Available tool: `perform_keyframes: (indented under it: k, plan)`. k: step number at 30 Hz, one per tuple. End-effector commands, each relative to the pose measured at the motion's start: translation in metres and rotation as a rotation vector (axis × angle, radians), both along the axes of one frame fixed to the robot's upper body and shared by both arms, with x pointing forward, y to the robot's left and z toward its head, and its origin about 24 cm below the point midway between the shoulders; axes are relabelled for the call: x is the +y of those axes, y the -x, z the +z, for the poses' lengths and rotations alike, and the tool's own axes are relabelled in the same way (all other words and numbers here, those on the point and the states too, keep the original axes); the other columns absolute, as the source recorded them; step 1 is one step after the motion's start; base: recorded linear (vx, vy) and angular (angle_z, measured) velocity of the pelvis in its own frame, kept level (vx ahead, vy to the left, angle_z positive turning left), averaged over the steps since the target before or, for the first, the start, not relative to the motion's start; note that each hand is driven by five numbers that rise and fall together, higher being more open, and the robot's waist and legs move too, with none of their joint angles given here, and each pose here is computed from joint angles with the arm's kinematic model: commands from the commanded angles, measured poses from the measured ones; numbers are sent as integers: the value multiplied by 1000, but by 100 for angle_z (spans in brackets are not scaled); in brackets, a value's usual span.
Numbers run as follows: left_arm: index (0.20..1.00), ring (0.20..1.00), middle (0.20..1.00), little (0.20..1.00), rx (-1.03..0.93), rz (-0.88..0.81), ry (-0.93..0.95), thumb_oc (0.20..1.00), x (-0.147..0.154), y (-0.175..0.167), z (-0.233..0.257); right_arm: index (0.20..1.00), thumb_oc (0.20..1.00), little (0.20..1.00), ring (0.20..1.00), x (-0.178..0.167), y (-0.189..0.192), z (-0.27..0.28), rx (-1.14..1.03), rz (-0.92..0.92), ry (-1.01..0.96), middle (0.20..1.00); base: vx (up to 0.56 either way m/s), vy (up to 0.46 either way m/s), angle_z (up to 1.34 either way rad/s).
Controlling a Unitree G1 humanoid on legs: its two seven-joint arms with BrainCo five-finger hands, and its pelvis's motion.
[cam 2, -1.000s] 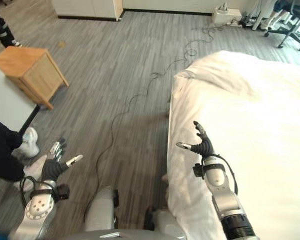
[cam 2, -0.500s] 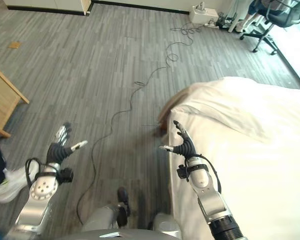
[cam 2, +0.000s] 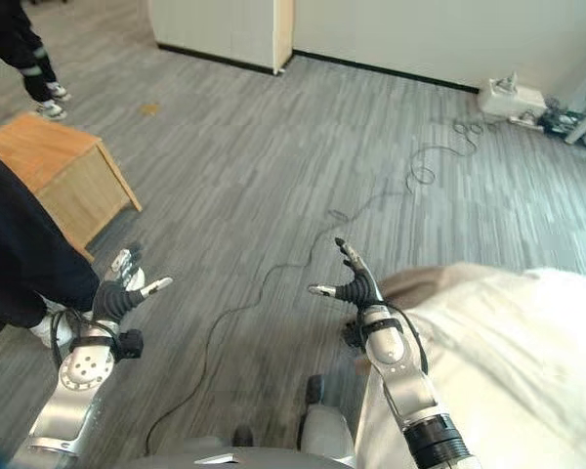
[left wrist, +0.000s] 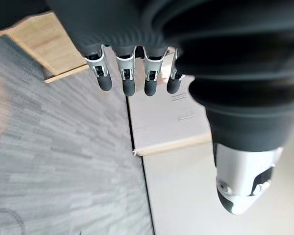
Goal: Making the bed.
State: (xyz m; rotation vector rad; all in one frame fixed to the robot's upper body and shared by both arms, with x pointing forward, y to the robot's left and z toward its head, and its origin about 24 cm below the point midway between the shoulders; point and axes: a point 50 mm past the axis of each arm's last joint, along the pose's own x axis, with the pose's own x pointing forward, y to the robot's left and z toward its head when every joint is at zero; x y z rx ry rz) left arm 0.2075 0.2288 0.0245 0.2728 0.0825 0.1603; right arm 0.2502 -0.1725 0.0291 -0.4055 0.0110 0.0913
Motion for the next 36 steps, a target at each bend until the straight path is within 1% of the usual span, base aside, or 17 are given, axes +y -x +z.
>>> perform_keyframes:
  k: [1, 6, 11, 12, 13, 14, 15, 16, 17, 18, 20, 22, 23, 25, 28, 31, 36]
  plan:
    - [1000, 1000, 1000, 1000, -154, -36, -55, 1000, 4, -12, 31, 1000, 1000, 1000, 1000, 6, -11, 32, -156, 31, -26, 1000, 185, -84, -27]
    - [1000, 1000, 1000, 1000, -141, -32, -42, 1000, 6, -8, 30, 1000, 1000, 1000, 1000, 3, -7, 32, -153, 40, -13, 1000, 153, -84, -12]
    - [1000, 1000, 1000, 1000, -172, -33, -26, 1000, 4, -10, 35, 1000, 1000, 1000, 1000, 1, -8, 34, -158, 41, -28, 1000, 64, -72, -18]
    - [1000, 1000, 1000, 1000, 802, 434, 246, 1000, 17, 126, -164, 1000, 1000, 1000, 1000, -73, 25, -55, 301, -170, 129, 1000, 0, 0, 0]
    - [1000, 1000, 1000, 1000, 742, 427, 253, 1000, 18, 115, -157, 1000, 1000, 1000, 1000, -73, 24, -50, 275, -170, 123, 1000, 15, -11, 10]
    - [1000, 1000, 1000, 1000, 743, 427, 253, 1000, 18, 115, -157, 1000, 1000, 1000, 1000, -73, 24, -50, 276, -170, 123, 1000, -4, 14, 23]
    - [1000, 1000, 1000, 1000, 693, 393, 247, 1000, 17, 106, -149, 1000, 1000, 1000, 1000, -72, 24, -50, 276, -169, 121, 1000, 69, 44, 46]
    - [1000, 1000, 1000, 1000, 548, 315, 206, 1000, 20, 80, -125, 1000, 1000, 1000, 1000, -70, 21, -47, 251, -180, 123, 1000, 69, 44, 43]
    - [1000, 1000, 1000, 1000, 548, 315, 205, 1000, 20, 80, -125, 1000, 1000, 1000, 1000, -70, 21, -47, 251, -180, 123, 1000, 108, 98, 46]
    - [1000, 1000, 1000, 1000, 365, 183, 63, 1000, 21, 45, -86, 1000, 1000, 1000, 1000, -68, 19, -44, 228, -188, 127, 1000, 68, 85, 33]
    - [1000, 1000, 1000, 1000, 230, 99, -10, 1000, 17, 25, -56, 1000, 1000, 1000, 1000, -66, 18, -43, 208, -189, 133, 1000, 54, 117, 41]
    - [1000, 1000, 1000, 1000, 121, 77, -80, 1000, 19, 9, -32, 1000, 1000, 1000, 1000, -61, 19, -49, 225, -198, 120, 1000, 37, 104, 27]
    - [1000, 1000, 1000, 1000, 121, 78, -80, 1000, 19, 9, -32, 1000, 1000, 1000, 1000, -61, 18, -49, 224, -197, 120, 1000, 69, 79, 28]
    - [1000, 1000, 1000, 1000, 21, 97, -87, 1000, 19, -6, -12, 1000, 1000, 1000, 1000, -59, 15, -49, 220, -217, 118, 1000, 140, 73, 15]
    - [1000, 1000, 1000, 1000, -46, 86, -56, 1000, 15, -13, 1, 1000, 1000, 1000, 1000, -62, 18, -43, 189, -243, 110, 1000, 227, 23, 11]
    - [1000, 1000, 1000, 1000, -67, 70, -39, 1000, 12, -14, 5, 1000, 1000, 1000, 1000, -64, 19, -39, 171, -249, 106, 1000, 317, -65, 2]
    - [1000, 1000, 1000, 1000, -87, 122, -51, 1000, 22, -11, 10, 1000, 1000, 1000, 1000, -57, 14, -28, 111, -243, 99, 1000, 433, -131, 4]
